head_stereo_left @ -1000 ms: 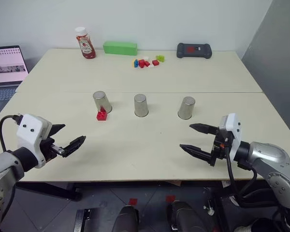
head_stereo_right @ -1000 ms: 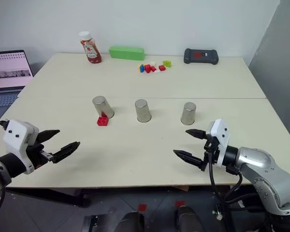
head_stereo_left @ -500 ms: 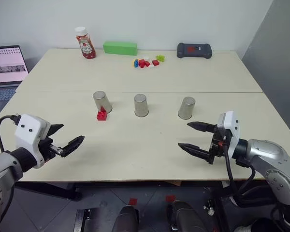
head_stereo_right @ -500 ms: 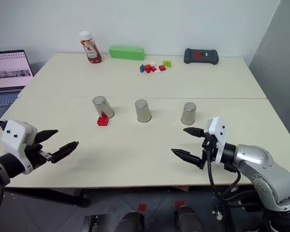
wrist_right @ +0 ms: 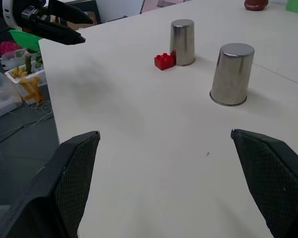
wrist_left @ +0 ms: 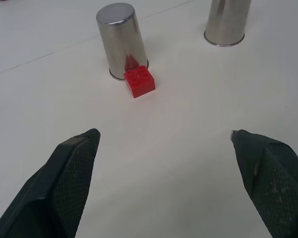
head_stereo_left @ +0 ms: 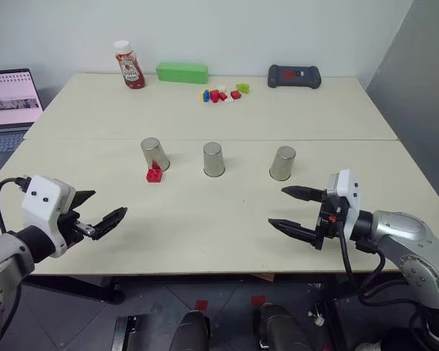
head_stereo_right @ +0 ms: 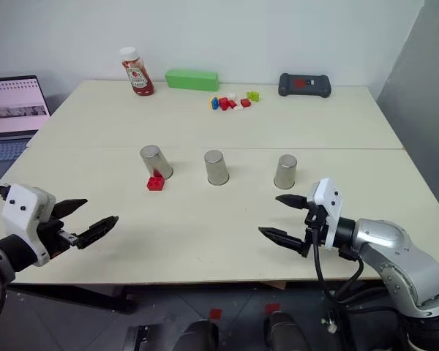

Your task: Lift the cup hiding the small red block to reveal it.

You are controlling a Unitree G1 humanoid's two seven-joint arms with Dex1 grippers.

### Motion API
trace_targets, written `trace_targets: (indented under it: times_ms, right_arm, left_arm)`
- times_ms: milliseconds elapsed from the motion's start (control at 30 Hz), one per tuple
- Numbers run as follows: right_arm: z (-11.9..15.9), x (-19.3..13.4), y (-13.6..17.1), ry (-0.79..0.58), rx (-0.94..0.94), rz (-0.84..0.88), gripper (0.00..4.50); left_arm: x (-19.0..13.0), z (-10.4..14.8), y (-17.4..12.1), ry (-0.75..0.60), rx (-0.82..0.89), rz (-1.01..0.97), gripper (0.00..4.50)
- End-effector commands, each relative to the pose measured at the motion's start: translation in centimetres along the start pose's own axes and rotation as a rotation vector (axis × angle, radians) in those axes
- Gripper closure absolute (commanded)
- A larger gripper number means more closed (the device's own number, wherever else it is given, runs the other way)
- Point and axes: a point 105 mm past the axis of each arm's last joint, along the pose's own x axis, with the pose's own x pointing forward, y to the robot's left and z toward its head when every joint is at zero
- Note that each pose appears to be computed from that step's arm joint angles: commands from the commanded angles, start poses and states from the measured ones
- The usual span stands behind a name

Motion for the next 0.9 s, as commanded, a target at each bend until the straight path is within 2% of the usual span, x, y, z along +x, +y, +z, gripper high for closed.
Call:
trace_targets:
  times_ms: [33, 233, 433, 900]
  right_arm:
    - [0.6, -0.3, 0.1, -0.014, -0.042, 0.003, 0.00]
    - [0.5, -0.4, 0.0, -0.003, -0.052, 0.000, 0.00]
    - [0.3, -0.6, -0.1, 0.008, -0.051, -0.001, 0.00]
    - [0.6, -0.3, 0.1, 0.001, -0.052, 0.002, 0.00]
  left_arm:
    - [-0.6, 1.2, 0.0, -0.042, 0.030, 0.014, 0.02]
    - [-0.1, 1.4, -0.1, -0.040, 0.039, -0.001, 0.02]
    - [0.2, 2.1, 0.5, -0.071, 0.019, 0.025, 0.02]
    - [0.5, 2.0, 2.1, -0.069, 0.029, 0.094, 0.02]
